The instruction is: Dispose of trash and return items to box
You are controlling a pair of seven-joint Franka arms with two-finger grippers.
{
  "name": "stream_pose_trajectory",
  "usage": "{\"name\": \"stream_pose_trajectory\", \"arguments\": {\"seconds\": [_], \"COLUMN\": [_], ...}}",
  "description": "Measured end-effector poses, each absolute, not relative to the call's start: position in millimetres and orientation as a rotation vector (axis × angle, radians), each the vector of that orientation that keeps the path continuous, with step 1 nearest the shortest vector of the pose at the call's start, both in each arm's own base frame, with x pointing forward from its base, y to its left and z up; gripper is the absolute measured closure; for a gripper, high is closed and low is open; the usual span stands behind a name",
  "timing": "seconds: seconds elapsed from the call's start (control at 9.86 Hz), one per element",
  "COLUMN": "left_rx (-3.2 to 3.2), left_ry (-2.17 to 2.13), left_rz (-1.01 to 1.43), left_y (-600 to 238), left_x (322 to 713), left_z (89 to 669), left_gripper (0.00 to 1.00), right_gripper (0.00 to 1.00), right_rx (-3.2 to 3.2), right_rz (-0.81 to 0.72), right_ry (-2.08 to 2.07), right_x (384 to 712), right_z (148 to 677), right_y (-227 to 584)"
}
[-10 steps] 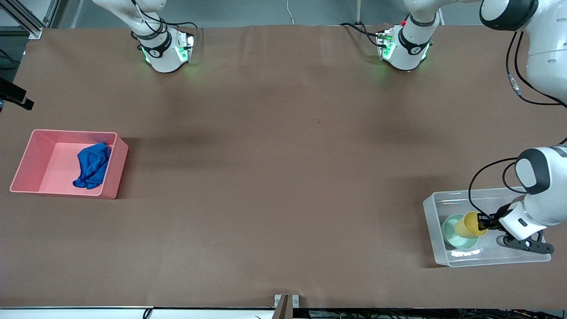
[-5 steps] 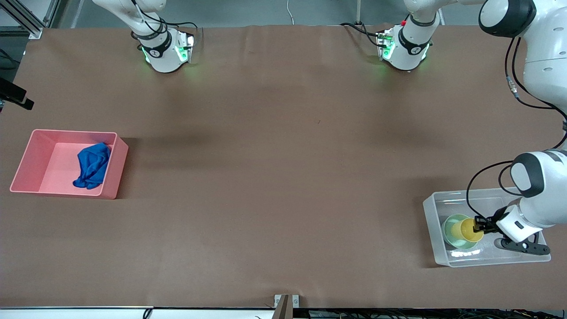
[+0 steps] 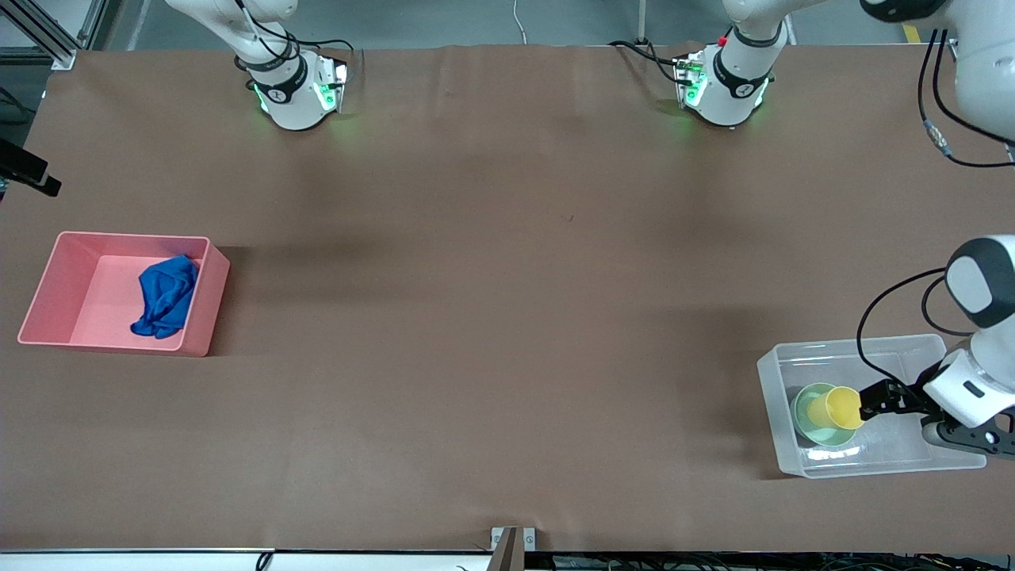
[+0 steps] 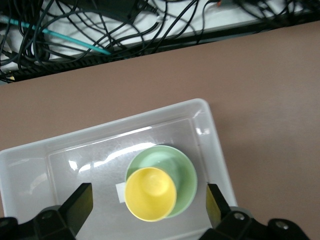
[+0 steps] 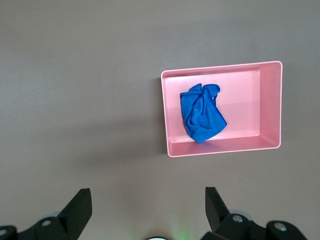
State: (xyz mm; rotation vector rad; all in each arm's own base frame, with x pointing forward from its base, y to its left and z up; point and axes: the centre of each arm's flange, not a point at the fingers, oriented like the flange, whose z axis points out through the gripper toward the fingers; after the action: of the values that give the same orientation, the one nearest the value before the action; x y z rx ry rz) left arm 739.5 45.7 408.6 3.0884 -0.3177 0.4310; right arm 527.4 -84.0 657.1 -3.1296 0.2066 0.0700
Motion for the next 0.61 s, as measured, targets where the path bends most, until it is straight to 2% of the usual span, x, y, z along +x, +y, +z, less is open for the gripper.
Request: {"name": "stream_pose_trajectory", "arguments": {"seconds": [0.3, 0.61], "left_rx": [3.082, 3.121], "left_ry": [-0.284, -0.319], "left_rz": [0.418, 0.306], "left_y": [-19.3, -73.2], "left_x": [702.7, 655.2], "left_z": [452.7, 519.6], "left_gripper": [0.0, 0.0], "right_gripper": [0.0, 0.0], "right_rx": [-3.13, -3.13], "right_rz": [0.071, 0.071], "right_ry": [0.207, 0.207], "right_x": [527.4, 527.4], "right_z": [657.0, 657.0], "right_y": [-84.0, -84.0]}}
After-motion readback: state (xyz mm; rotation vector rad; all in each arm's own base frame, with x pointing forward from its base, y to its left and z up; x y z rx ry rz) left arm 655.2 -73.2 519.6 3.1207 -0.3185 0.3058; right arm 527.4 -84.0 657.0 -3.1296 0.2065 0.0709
